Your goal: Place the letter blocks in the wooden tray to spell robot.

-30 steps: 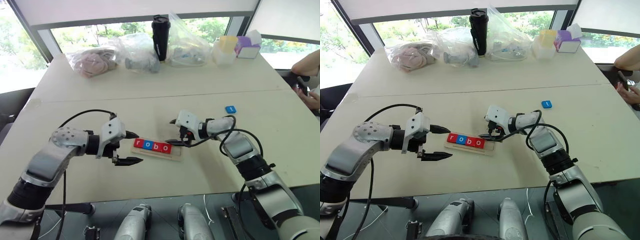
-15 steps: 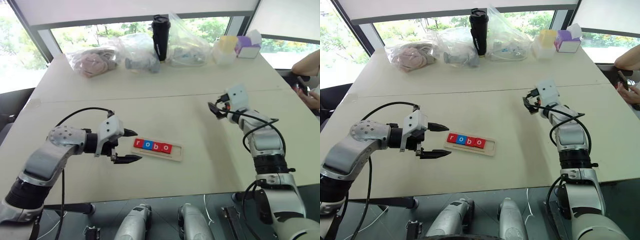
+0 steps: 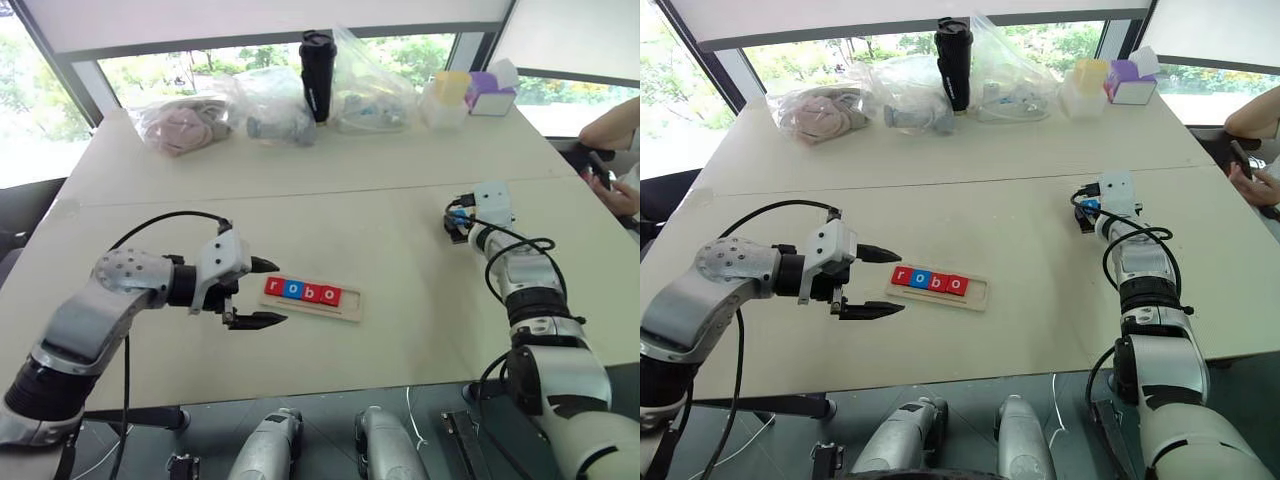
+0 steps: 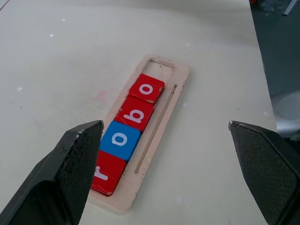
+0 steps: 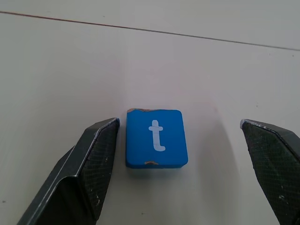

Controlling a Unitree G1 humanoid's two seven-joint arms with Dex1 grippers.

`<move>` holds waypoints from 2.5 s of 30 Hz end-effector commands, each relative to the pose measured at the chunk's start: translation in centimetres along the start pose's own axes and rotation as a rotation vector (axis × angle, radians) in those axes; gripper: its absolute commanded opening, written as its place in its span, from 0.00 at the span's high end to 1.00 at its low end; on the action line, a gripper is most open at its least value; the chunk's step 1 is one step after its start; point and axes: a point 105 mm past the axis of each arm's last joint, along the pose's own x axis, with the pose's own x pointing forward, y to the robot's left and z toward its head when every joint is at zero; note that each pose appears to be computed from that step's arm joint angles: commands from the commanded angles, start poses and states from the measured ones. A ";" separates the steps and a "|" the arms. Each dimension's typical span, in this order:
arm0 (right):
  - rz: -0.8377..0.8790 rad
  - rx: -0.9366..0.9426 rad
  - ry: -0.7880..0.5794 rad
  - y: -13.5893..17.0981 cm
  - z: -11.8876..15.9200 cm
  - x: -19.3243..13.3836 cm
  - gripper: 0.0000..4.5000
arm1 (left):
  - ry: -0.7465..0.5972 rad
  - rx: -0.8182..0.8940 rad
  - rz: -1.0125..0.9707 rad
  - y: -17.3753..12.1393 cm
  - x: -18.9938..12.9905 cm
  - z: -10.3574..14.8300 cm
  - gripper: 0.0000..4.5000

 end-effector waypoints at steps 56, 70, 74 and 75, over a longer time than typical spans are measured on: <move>0.733 -0.322 -0.001 6.8 0.2 -17.6 0.01 | -0.020 0.031 0.003 1.9 -0.5 0.2 0.00; 0.888 -0.340 -0.020 7.6 -4.2 -13.9 0.01 | -0.001 0.056 0.004 1.8 -1.0 0.6 0.00; 0.884 -0.352 -0.023 7.5 -4.4 -13.4 0.06 | -0.002 0.052 0.007 1.7 -0.9 0.6 0.00; 0.883 -0.355 -0.024 7.4 -4.4 -13.4 0.12 | -0.001 0.051 0.008 1.7 -1.0 0.6 0.00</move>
